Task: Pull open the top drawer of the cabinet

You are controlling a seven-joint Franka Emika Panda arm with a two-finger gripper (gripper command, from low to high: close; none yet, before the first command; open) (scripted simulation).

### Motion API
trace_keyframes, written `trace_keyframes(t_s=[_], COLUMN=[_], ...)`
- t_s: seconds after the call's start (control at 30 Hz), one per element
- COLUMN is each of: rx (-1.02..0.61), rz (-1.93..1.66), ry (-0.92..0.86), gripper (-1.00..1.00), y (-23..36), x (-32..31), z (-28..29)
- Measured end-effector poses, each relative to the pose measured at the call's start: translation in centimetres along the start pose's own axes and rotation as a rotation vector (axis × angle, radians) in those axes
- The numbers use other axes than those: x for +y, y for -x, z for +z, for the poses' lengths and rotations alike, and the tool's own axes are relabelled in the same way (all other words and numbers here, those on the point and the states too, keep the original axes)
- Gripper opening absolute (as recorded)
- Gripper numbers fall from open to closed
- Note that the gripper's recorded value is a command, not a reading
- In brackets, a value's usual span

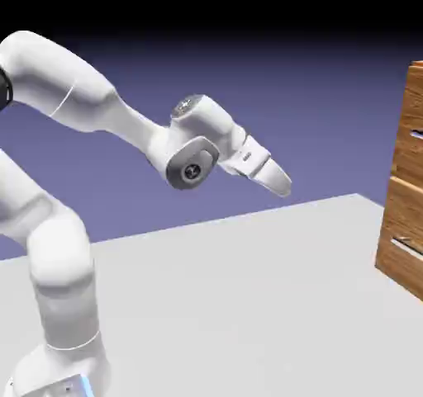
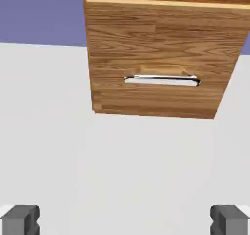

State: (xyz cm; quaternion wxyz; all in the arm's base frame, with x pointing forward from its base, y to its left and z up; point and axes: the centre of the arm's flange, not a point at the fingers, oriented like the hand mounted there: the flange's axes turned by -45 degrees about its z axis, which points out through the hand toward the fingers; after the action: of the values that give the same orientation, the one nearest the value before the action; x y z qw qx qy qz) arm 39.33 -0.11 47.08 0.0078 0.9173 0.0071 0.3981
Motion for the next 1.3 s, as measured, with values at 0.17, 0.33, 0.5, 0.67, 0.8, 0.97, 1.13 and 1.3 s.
trace_keyframes(t_s=[0.17, 0.33, 0.5, 0.67, 0.8, 0.97, 1.13, 1.3], rx=[0.089, 0.176, 0.257, 0.329, 0.378, 0.427, 0.462, 0.485], rz=[0.131, 0.247, 0.351, 0.443, 0.510, 0.591, 0.673, 0.762], ry=[0.061, 0.099, 0.114, 0.109, 0.092, 0.054, 0.002, -0.064], gripper=[0.00, 0.00, 0.00, 0.00, 0.00, 0.00, 0.00, 0.00], y=[-4.5, -8.3, -11.5, -14.3, -16.3, -18.4, -20.1, -21.4], x=[2.0, 3.1, 3.4, 3.0, 2.5, 1.7, 0.9, 0.5], z=[-2.5, -4.8, -6.5, -7.3, -7.1, -5.8, -3.4, 0.0])
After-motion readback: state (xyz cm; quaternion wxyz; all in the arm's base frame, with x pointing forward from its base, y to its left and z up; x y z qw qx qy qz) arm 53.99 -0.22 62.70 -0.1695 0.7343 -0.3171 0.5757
